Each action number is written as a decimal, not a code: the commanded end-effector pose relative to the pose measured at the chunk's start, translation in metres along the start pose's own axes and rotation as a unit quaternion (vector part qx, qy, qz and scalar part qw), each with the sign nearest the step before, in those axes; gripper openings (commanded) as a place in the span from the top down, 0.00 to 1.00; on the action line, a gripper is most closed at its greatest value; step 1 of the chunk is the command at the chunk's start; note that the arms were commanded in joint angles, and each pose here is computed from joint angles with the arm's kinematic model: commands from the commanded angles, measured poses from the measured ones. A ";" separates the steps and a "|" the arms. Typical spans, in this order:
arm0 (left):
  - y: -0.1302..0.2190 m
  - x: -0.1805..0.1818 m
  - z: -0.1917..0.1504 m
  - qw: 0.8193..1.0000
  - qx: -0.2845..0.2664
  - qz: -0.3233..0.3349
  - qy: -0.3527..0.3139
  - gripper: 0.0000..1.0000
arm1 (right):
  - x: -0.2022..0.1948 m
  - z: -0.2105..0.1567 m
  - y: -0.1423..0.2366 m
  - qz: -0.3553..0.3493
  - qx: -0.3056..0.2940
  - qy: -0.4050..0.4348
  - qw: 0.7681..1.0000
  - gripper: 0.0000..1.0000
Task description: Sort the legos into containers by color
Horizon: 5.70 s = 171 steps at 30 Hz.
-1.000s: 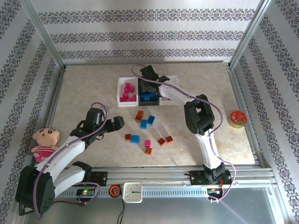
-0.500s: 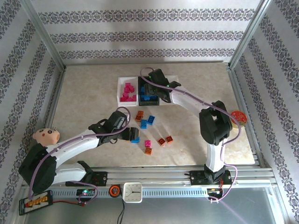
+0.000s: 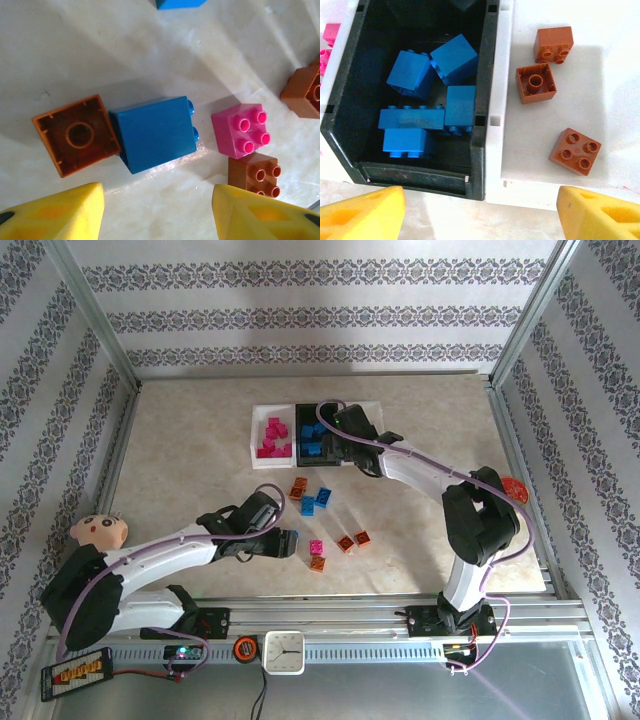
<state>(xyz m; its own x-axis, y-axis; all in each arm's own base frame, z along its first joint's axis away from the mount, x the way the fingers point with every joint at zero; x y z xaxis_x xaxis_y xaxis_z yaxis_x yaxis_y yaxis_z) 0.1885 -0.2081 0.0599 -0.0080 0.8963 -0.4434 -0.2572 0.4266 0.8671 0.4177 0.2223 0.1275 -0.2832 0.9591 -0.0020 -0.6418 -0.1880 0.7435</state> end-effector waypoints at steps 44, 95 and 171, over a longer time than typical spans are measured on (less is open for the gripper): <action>0.025 -0.064 0.120 0.986 -0.154 -0.016 -0.054 0.60 | -0.033 -0.023 0.037 0.013 -0.039 -0.083 0.996 0.20; 0.087 -0.046 0.157 0.954 -0.249 -0.157 0.062 0.00 | 0.072 -0.240 0.131 0.178 0.237 0.109 0.949 0.40; 0.079 0.019 0.102 0.962 -0.238 -0.095 0.093 0.00 | -0.044 0.016 0.017 -0.028 0.034 -0.035 0.998 0.22</action>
<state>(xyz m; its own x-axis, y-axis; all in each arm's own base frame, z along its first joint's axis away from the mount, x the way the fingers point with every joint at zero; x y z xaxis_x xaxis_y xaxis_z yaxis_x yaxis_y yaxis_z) 0.2670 -0.1498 0.1405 -0.0707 0.7523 -0.6551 -0.6765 0.4465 0.5857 0.4500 0.1743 0.1201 -0.1837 0.9816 -0.0526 -0.5688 -0.0625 0.8201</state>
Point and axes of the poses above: each hand's point on the last joint's axis, 136 mm out from that joint toward the fingers, its own y axis back along the fingers, its own x axis along the line the jaws close on, z = x × y, the point moved 1 cm from there along y, back along the fingers, and after that the axes turned 13 degrees about y, right-handed, at the moved point
